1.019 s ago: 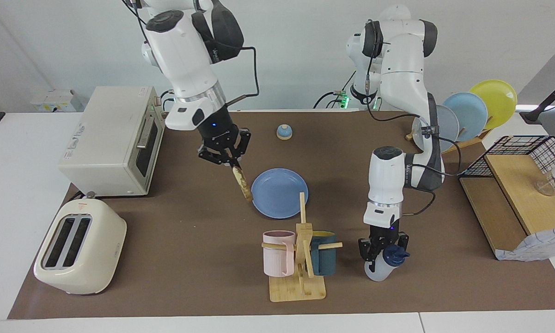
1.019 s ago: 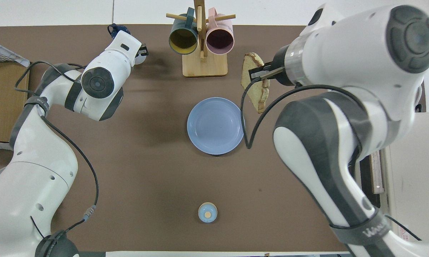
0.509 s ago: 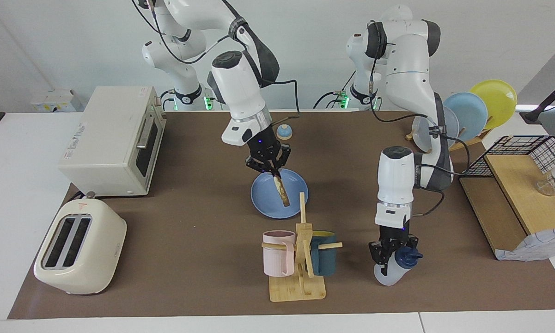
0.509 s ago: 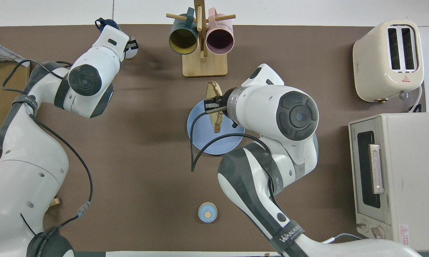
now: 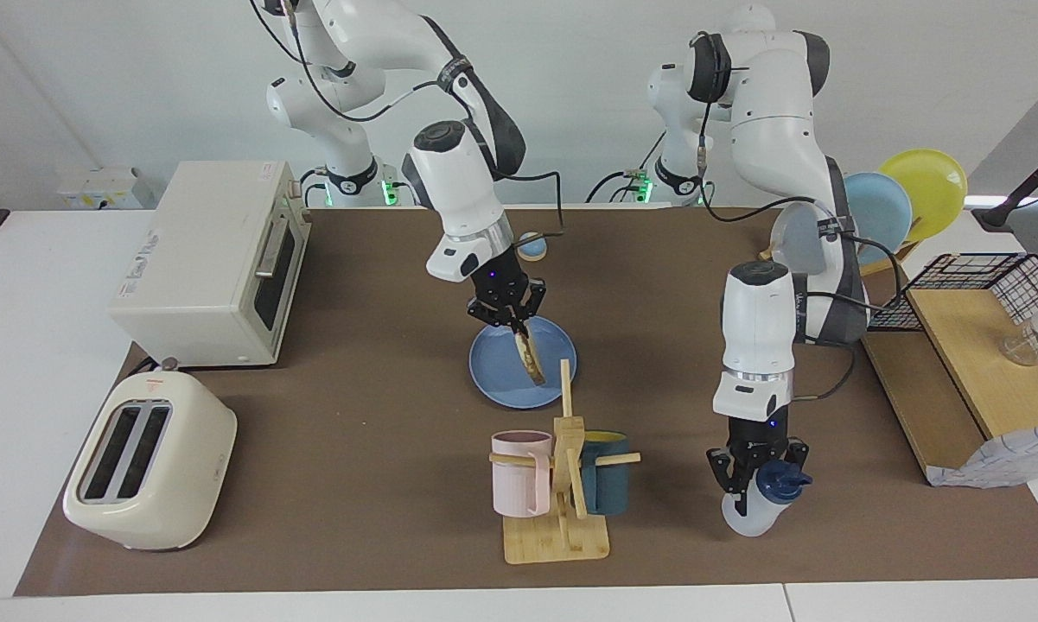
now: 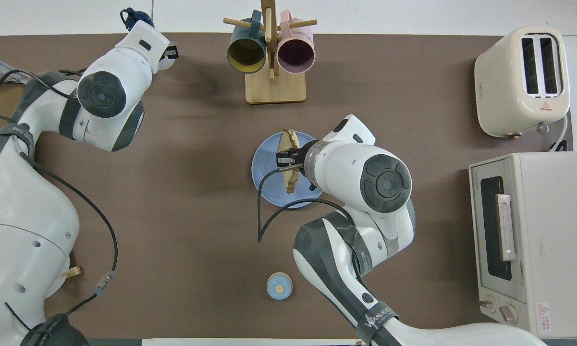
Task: Put bread on plate and add seasoning
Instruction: 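Lower the bread onto the plate while the left gripper carries the bottle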
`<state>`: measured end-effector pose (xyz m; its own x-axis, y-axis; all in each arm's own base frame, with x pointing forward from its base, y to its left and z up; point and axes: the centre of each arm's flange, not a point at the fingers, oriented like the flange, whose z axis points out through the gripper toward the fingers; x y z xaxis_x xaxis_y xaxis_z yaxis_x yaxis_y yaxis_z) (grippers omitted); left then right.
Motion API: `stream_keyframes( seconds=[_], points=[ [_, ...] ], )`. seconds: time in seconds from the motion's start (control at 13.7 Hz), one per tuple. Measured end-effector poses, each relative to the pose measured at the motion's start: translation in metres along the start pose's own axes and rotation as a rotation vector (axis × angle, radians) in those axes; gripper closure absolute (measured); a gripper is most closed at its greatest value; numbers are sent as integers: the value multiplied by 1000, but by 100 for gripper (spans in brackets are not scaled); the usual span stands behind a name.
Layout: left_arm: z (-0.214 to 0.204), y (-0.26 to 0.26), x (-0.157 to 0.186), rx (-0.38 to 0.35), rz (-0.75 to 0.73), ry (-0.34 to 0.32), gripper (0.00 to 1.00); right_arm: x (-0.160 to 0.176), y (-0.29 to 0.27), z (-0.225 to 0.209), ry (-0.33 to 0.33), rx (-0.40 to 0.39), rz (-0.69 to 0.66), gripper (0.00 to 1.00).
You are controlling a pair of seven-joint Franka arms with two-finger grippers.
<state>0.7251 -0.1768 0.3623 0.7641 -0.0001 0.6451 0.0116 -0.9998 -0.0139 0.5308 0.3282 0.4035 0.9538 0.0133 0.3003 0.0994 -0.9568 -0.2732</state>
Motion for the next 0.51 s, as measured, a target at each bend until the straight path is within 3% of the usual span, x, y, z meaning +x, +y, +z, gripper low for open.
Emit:
stream_keyframes(
  seconds=[0.15,0.51],
  points=[
    [-10,-2,6,-9,8,-40,54,-10,11,3,-13,-12,21,93],
    [-43,-19,25,-81,140,-217,54,-18,48,5,-32,-44,72,93]
  ],
)
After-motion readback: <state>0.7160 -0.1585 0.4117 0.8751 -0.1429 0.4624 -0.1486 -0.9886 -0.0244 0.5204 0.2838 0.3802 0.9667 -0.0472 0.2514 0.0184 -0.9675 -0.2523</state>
